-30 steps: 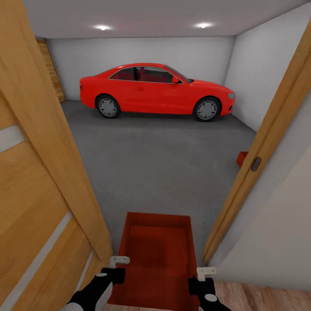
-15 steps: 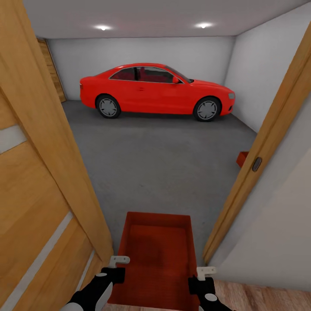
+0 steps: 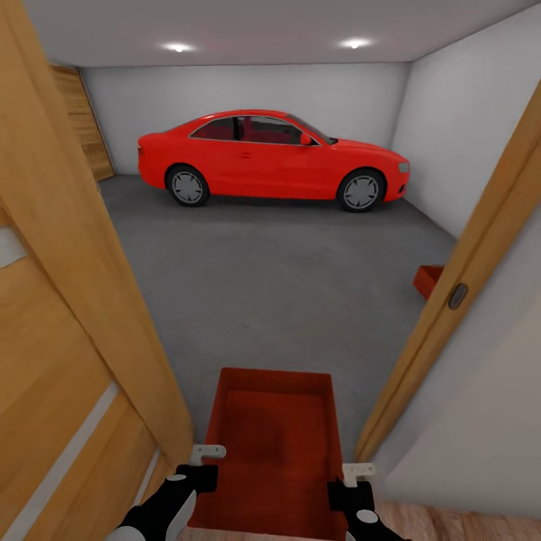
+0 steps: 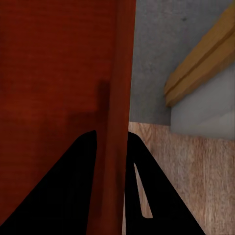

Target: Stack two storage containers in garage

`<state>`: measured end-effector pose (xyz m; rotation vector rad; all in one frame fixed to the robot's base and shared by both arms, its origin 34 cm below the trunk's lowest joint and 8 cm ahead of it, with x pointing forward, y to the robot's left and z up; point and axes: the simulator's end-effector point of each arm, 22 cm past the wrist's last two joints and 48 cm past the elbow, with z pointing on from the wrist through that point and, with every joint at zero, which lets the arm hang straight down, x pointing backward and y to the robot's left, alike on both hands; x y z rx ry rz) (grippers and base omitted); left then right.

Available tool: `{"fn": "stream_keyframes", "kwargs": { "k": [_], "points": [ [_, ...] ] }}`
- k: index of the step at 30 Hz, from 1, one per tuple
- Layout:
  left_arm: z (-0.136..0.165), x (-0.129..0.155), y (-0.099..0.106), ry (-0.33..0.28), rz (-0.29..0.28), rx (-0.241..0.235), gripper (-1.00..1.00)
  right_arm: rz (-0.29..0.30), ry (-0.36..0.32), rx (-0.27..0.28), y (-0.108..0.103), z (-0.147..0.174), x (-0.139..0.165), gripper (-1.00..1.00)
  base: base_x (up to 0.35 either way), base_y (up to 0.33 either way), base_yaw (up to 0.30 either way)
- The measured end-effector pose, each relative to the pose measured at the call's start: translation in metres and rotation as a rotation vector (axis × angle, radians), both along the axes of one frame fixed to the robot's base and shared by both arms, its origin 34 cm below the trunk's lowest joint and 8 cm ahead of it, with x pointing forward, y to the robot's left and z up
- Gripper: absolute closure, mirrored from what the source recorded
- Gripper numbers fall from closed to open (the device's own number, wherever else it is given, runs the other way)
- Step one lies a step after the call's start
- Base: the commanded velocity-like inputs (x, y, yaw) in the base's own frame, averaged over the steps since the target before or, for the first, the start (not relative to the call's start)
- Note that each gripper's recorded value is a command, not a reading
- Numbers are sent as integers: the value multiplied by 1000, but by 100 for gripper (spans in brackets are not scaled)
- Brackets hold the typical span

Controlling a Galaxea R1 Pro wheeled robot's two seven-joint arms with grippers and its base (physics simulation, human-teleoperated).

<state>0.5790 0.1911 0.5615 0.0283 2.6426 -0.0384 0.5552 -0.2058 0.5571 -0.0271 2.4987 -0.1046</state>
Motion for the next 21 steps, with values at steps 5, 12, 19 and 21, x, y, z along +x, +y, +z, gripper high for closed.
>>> {"fn": "stream_keyframes", "kwargs": {
  "k": [5, 12, 19, 21],
  "points": [
    [0, 0, 0, 1, 0, 0, 100, 0, 0, 0, 0, 0, 0, 100, 320, 0, 0],
    [-1, -1, 0, 3, 0, 0, 100, 0, 2, 0, 0, -1, -1, 100, 322, 0, 0],
    [-1, -1, 0, 4, 0, 0, 100, 0, 4, -1, 0, -1, -1, 100, 322, 0, 0],
    [-1, -1, 0, 4, 0, 0, 100, 0, 4, -1, 0, -1, -1, 100, 322, 0, 0]
  ]
}}
